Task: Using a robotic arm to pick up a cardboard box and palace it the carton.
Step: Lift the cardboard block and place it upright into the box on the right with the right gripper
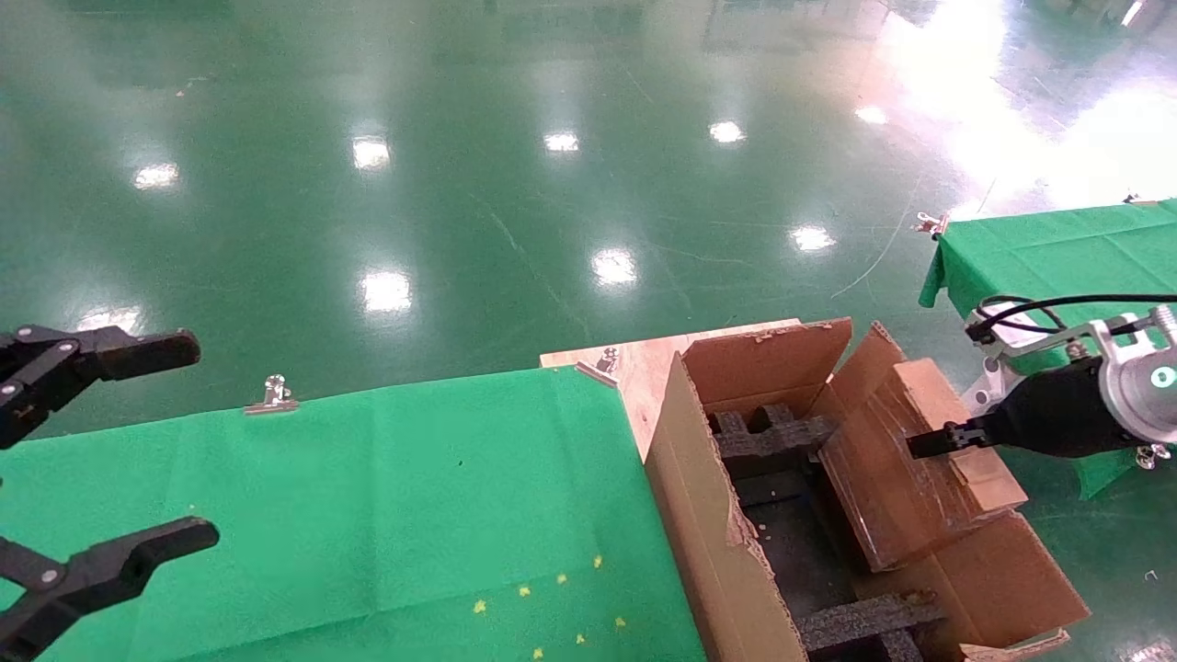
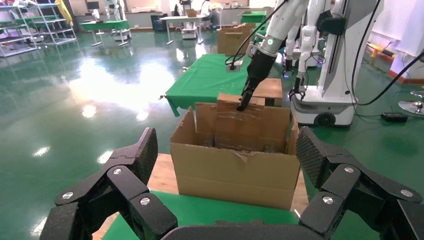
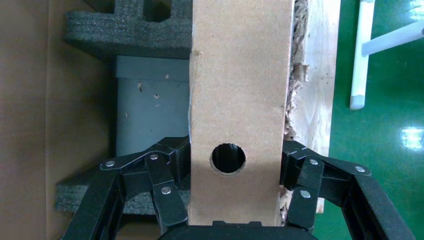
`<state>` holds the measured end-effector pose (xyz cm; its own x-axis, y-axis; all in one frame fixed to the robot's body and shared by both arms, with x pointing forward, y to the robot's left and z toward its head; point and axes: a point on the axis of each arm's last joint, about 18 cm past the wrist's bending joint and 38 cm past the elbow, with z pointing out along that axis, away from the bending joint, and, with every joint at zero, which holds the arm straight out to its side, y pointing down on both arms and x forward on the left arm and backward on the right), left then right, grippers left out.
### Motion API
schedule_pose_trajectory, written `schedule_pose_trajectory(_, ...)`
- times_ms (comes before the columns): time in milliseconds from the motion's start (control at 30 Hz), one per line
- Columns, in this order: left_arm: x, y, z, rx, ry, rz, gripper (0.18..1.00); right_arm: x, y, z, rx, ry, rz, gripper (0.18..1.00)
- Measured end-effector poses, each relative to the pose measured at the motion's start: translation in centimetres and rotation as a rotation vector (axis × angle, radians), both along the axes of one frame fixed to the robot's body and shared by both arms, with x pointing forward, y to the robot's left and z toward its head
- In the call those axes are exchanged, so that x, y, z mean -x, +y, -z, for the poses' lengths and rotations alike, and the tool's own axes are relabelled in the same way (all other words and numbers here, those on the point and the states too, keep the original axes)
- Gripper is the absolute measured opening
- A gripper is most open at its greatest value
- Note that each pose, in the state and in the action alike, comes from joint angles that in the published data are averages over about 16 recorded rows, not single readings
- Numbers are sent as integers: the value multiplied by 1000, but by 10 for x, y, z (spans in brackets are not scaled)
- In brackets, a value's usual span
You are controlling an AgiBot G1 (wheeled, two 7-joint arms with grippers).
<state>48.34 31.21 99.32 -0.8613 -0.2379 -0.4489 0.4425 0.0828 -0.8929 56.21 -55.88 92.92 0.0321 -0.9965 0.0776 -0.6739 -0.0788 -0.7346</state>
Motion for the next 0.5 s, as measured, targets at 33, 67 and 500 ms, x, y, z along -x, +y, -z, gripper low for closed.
schedule_pose_trajectory(33,0,0,0,0,0,0,1001,-1,0,2,2,2,3,280)
schedule_pose_trajectory(67,0,0,0,0,0,0,1001,-2,1,4,5,3,5,280)
schedule_pose_trajectory(500,0,0,0,0,0,0,1001,-20,10,24,34,26,28,279)
